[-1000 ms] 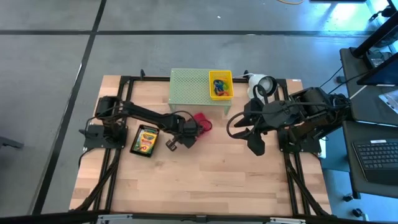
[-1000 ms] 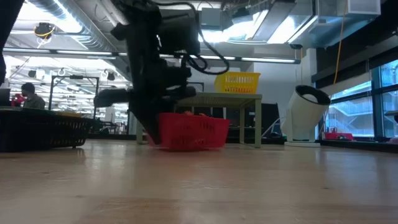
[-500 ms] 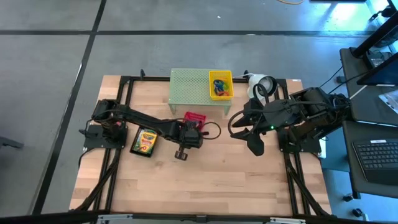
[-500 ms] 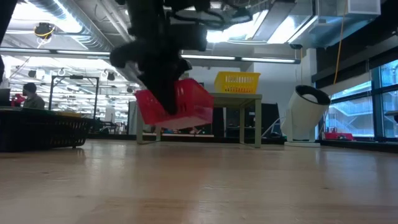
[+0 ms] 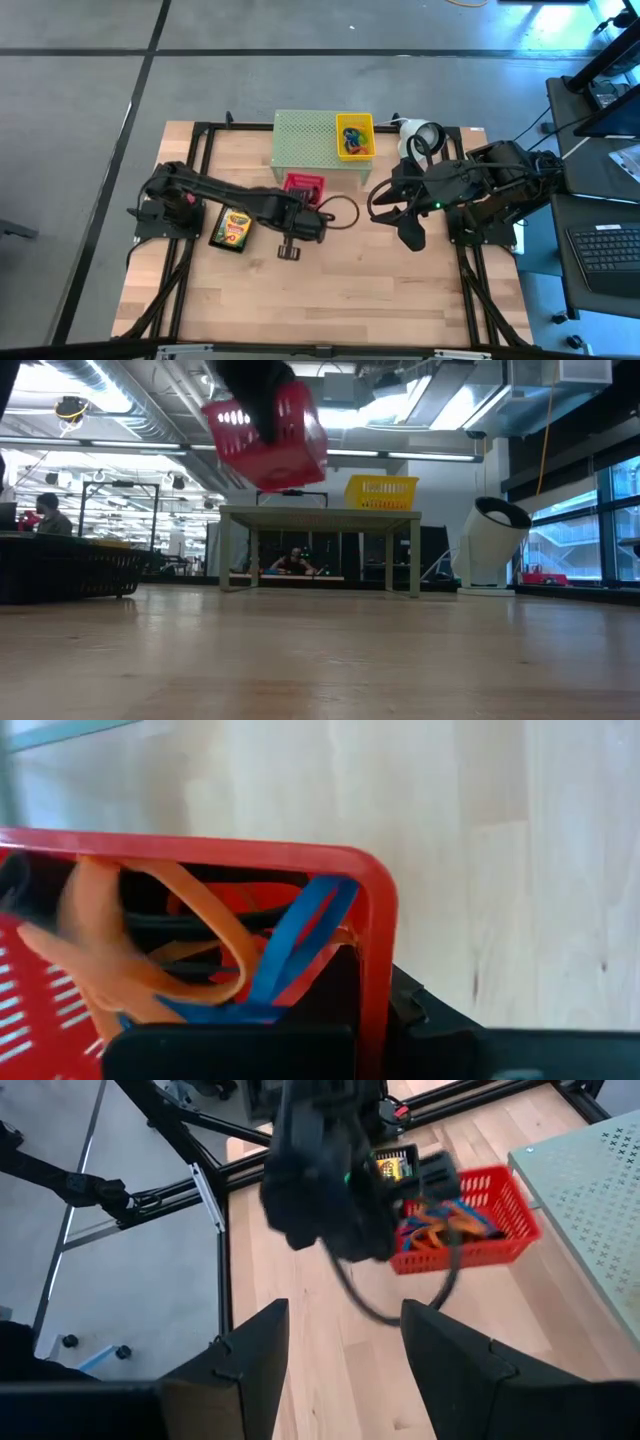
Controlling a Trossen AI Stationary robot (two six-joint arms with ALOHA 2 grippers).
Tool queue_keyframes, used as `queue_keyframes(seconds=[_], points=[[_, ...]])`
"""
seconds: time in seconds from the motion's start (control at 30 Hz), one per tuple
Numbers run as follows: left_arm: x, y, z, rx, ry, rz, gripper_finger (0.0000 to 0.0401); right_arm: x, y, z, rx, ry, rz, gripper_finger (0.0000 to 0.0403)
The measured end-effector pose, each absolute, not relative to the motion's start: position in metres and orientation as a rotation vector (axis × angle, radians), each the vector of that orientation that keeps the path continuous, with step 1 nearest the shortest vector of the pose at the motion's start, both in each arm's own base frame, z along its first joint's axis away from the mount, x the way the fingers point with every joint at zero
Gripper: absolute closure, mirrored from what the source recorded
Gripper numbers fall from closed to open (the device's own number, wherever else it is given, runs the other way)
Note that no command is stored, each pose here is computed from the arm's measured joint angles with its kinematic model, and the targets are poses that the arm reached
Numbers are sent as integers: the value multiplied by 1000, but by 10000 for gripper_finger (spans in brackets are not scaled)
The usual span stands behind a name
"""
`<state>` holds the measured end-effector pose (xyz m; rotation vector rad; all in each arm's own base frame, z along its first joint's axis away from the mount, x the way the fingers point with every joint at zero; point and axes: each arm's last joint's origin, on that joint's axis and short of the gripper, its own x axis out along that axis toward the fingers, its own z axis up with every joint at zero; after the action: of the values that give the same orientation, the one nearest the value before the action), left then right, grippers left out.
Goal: Pick & Place Office Desk Supplies
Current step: Put the red bin on the shelf
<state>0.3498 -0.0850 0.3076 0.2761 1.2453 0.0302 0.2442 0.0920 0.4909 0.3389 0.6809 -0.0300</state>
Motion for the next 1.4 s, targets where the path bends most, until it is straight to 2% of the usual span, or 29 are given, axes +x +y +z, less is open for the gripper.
queue_keyframes(seconds=[0.13,0.53,0.77,1.07,1.4], points=[[353,-57,320,258,1258,81,399,243,94,491,334,682,-21,207],[355,49,320,237,1306,135,399,239,106,491,316,682,14,207],[366,95,306,211,1268,124,399,238,107,492,292,670,6,207],[373,109,296,242,1268,127,399,238,107,492,290,670,6,207],[378,110,312,261,1192,163,399,238,107,492,290,670,6,207]])
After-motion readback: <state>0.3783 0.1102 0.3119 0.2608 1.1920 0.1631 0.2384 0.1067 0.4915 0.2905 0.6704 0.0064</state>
